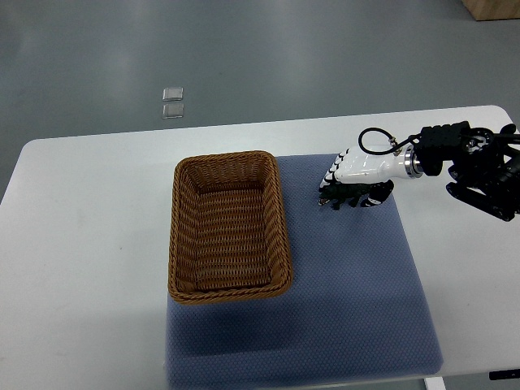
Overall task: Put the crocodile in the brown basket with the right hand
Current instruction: 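Close the right hand's fingers around the crocodile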
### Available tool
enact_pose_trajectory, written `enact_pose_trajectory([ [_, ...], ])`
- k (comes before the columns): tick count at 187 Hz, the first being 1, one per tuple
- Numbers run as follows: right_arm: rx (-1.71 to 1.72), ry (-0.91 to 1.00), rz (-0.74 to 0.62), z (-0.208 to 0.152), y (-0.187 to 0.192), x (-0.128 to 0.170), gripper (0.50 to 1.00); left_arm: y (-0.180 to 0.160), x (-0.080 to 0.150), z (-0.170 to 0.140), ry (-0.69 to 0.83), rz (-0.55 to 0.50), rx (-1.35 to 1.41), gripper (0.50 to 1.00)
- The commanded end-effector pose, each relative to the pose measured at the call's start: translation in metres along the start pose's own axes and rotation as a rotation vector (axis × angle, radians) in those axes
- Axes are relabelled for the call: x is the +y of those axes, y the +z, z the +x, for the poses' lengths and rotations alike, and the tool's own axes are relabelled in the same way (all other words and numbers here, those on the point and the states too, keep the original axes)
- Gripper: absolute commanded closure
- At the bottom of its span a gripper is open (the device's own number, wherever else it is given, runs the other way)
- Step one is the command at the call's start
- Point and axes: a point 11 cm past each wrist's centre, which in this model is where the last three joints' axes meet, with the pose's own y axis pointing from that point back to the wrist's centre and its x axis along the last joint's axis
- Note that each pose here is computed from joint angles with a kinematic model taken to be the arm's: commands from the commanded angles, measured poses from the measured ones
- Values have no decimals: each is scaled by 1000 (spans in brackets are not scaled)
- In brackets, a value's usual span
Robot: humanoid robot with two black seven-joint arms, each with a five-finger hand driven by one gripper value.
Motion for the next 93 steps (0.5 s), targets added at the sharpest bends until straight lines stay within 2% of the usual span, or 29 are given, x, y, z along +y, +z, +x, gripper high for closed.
enact_pose_trajectory([
  [1, 7, 5, 3, 1, -1, -1, 683, 0, 0, 0, 0, 0, 0, 500],
  [35, 53, -2, 12, -2, -3, -1, 697, 0, 0, 0, 0, 0, 0, 500],
  [93, 95, -6, 19, -3, -4, -2, 693, 0, 0, 0, 0, 0, 0, 500],
])
